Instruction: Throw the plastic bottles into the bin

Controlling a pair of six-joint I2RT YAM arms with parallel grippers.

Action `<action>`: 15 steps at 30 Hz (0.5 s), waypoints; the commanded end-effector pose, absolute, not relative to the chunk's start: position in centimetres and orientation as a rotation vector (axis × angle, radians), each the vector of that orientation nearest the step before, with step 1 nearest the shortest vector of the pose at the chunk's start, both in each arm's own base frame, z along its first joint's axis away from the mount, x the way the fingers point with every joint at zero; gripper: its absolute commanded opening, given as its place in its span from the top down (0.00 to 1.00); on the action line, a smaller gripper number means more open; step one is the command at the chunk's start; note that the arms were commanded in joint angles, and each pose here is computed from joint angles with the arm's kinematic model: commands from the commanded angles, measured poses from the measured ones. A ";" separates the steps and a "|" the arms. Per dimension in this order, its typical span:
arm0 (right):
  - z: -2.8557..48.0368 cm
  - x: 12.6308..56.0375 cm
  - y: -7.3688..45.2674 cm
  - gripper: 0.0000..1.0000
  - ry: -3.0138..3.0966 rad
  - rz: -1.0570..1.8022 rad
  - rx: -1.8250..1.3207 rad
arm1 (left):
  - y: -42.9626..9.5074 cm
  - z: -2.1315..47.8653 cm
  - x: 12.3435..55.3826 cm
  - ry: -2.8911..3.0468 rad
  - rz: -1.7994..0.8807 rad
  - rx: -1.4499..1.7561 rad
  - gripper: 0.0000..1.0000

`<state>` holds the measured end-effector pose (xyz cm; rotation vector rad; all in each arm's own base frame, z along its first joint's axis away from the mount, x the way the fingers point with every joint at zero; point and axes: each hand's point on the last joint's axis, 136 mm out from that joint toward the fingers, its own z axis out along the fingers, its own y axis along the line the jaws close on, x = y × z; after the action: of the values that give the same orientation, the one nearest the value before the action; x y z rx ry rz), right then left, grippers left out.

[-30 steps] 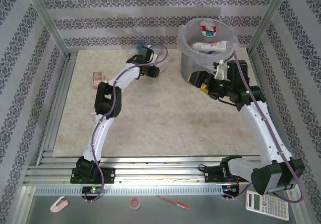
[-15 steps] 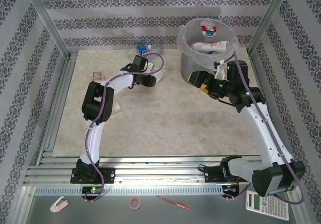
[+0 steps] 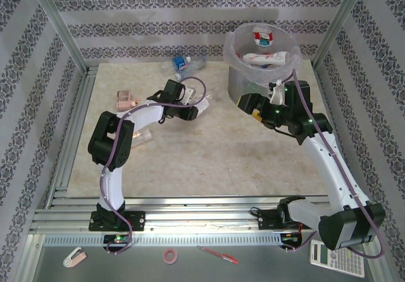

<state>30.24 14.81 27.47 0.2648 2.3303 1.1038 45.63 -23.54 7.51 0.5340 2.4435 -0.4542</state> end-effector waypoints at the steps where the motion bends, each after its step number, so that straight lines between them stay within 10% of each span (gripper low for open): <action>1: 26.9 29.8 14.8 0.02 2.333 1.093 0.283 | -25.1 9.7 44.3 2.382 -0.508 0.547 0.68; 15: 23.6 28.7 14.4 0.02 2.396 1.083 0.369 | -27.7 12.5 38.7 2.347 -0.628 0.588 0.69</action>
<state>28.79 14.23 23.83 0.3550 2.3977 1.0847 39.30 -26.54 10.54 0.5889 2.4063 -0.5718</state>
